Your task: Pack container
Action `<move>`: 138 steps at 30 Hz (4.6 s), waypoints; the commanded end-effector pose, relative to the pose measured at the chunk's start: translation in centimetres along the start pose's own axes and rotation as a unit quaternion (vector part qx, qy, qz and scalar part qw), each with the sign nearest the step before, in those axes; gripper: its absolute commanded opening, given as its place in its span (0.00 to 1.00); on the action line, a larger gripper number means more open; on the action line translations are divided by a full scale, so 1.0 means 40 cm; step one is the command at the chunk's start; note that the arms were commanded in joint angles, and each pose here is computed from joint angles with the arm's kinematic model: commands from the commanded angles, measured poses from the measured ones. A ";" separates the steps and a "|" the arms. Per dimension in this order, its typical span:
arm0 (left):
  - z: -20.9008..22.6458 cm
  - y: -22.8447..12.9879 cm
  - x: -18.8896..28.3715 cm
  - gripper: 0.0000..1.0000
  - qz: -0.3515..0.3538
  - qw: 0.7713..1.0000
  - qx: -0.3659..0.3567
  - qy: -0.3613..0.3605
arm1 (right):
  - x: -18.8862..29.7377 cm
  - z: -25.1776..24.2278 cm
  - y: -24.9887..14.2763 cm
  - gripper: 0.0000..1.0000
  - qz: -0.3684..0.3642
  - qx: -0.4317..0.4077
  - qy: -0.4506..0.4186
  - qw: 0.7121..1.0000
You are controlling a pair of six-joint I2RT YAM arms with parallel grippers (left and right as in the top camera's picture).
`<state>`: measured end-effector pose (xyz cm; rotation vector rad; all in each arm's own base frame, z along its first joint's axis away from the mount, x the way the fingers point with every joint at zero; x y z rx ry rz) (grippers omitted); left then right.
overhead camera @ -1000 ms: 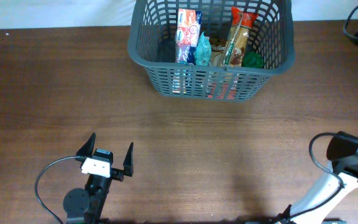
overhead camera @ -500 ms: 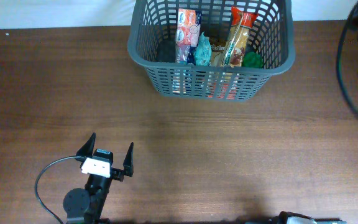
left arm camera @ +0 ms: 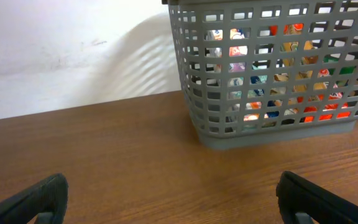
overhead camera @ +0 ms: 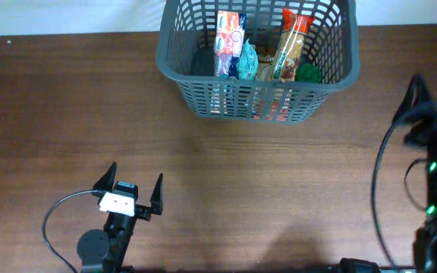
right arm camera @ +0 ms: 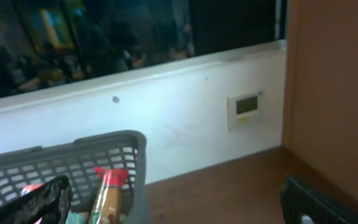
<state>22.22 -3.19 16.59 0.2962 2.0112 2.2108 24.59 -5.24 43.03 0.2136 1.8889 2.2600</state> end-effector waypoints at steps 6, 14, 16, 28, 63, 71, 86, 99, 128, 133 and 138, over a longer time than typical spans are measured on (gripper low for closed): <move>-0.003 -0.005 0.000 0.99 0.000 1.000 -0.008 -0.002 | 0.081 0.030 -0.177 0.99 -0.016 0.004 0.067 0.998; -0.003 -0.005 0.000 0.99 0.000 1.000 -0.008 -0.002 | 0.107 0.034 -0.314 0.99 -0.017 0.002 0.097 0.995; -0.003 -0.005 0.000 0.99 0.000 1.000 -0.008 -0.002 | 0.109 0.030 -0.337 0.99 -0.013 0.003 0.097 0.995; -0.003 -0.005 0.000 0.99 0.000 1.000 -0.008 -0.002 | 0.137 0.011 -0.422 0.99 -0.030 0.001 0.104 0.994; -0.003 -0.005 0.000 0.99 0.000 1.000 -0.008 -0.002 | 0.103 0.019 -0.659 0.99 0.068 0.034 0.141 0.987; -0.003 -0.005 0.000 0.99 0.000 1.000 -0.008 -0.002 | 0.102 0.021 -0.694 0.99 0.084 0.035 0.149 0.985; -0.003 -0.005 0.000 0.99 0.000 1.000 -0.008 -0.002 | 0.102 0.022 -0.698 0.99 0.089 0.034 0.150 0.984; -0.003 -0.005 0.000 0.99 0.000 1.000 -0.008 -0.002 | 0.101 0.021 -0.702 0.99 0.092 0.035 0.149 0.984; -0.003 -0.005 0.000 0.99 0.000 1.000 -0.008 -0.002 | 0.101 0.021 -0.702 0.99 0.092 0.035 0.149 0.984; -0.003 -0.005 0.000 0.99 0.000 1.000 -0.008 -0.002 | 0.101 0.021 -0.702 0.99 0.092 0.035 0.149 0.984; -0.003 -0.005 0.000 0.99 0.000 1.000 -0.008 -0.002 | 0.101 0.022 -0.702 0.99 0.092 0.035 0.150 0.984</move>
Point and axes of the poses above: each gripper's point midway between its finger pads, its own x axis back along the fingers, its own z axis along the line the jaws close on, y = z × x, the point moved 2 cm from there along x, back along the fingers, and after that the axes turned 2 degrees about -x, right-handed, at the moved point
